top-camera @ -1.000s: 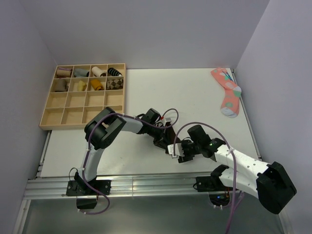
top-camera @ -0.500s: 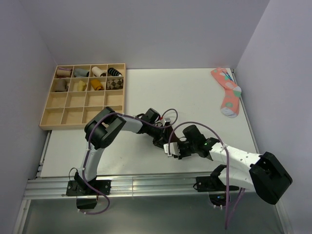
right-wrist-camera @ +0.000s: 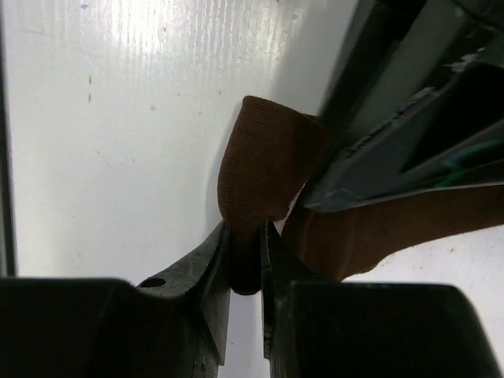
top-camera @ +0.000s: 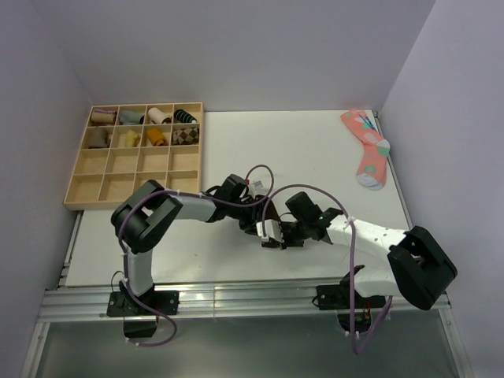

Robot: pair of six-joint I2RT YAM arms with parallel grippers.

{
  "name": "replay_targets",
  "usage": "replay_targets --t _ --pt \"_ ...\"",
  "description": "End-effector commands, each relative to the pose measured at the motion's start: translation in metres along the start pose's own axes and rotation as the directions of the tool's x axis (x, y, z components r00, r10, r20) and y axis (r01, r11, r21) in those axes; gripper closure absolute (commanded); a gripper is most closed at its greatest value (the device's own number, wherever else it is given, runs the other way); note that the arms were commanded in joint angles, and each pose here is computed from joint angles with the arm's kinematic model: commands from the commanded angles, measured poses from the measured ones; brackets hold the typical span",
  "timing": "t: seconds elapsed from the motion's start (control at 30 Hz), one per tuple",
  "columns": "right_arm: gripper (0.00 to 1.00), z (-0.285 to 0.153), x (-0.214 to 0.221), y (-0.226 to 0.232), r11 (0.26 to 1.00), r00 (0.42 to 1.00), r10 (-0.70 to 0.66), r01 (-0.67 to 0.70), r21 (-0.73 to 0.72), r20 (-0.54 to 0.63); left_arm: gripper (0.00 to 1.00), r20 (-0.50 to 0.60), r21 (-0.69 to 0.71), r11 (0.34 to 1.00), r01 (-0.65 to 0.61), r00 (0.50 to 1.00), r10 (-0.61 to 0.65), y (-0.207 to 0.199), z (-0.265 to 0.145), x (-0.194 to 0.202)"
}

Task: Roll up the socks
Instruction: Roll the sock at the center of the board.

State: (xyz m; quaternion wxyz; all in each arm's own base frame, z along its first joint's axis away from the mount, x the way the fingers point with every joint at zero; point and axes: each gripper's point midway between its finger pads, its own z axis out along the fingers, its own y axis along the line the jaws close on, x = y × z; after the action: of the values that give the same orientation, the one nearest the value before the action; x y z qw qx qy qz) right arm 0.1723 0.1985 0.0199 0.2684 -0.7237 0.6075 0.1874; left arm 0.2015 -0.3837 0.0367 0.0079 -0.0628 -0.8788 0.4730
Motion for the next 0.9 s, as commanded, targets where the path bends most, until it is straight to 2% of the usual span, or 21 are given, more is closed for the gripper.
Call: replay_targets --t 0.0,0.13,0.17,0.27,0.3,0.33,0.4,0.47,0.5,0.63,0.77,0.87 --pt "0.87 -0.002 0.000 0.020 0.990 0.996 0.084 -0.086 -0.110 -0.021 0.63 0.218 -0.009 0.996 -0.090 0.972 0.090 -0.016 -0.013 -0.035" --pt "0.87 -0.008 -0.002 0.023 0.976 0.989 0.142 -0.145 -0.160 -0.030 0.65 0.339 -0.046 0.994 -0.099 0.934 0.109 -0.010 -0.026 -0.044" --pt "0.87 -0.007 -0.001 0.026 0.969 0.986 0.160 -0.164 -0.182 -0.039 0.65 0.399 -0.055 0.992 -0.111 0.909 0.124 -0.012 -0.030 -0.053" --pt "0.87 -0.012 -0.001 0.027 0.944 0.974 0.219 -0.226 -0.239 -0.056 0.66 0.484 -0.075 0.988 -0.139 0.861 0.158 -0.009 -0.045 -0.057" --pt "0.86 -0.015 0.002 0.033 0.927 0.966 0.246 -0.258 -0.271 -0.079 0.66 0.533 -0.103 0.985 -0.142 0.828 0.175 -0.006 -0.052 -0.063" --pt "0.86 -0.016 0.000 0.035 0.914 0.962 0.261 -0.271 -0.301 -0.076 0.66 0.547 -0.129 0.982 -0.137 0.816 0.185 0.005 -0.056 -0.057" --pt "0.86 -0.021 0.001 0.032 0.880 0.943 0.316 -0.334 -0.338 -0.109 0.66 0.630 -0.149 0.969 -0.197 0.737 0.247 -0.007 -0.070 -0.063" --pt "0.86 -0.026 -0.005 0.021 0.866 0.935 0.341 -0.354 -0.353 -0.101 0.67 0.666 -0.193 0.953 -0.232 0.682 0.301 -0.007 -0.079 -0.057" --pt "0.86 -0.027 -0.001 0.025 0.835 0.918 0.373 -0.396 -0.383 -0.134 0.68 0.694 -0.189 0.944 -0.268 0.644 0.322 -0.018 -0.080 -0.053" --pt "0.86 -0.029 -0.003 0.011 0.783 0.879 0.440 -0.476 -0.400 -0.186 0.68 0.713 -0.226 0.892 -0.392 0.558 0.426 -0.037 -0.081 -0.033" --pt "0.86 -0.026 -0.002 0.008 0.720 0.834 0.490 -0.552 -0.421 -0.254 0.67 0.681 -0.303 0.803 -0.513 0.473 0.559 -0.048 -0.075 -0.020" --pt "0.86 -0.023 0.001 0.008 0.669 0.795 0.522 -0.607 -0.429 -0.309 0.65 0.658 -0.312 0.755 -0.577 0.441 0.610 -0.051 -0.068 -0.011"
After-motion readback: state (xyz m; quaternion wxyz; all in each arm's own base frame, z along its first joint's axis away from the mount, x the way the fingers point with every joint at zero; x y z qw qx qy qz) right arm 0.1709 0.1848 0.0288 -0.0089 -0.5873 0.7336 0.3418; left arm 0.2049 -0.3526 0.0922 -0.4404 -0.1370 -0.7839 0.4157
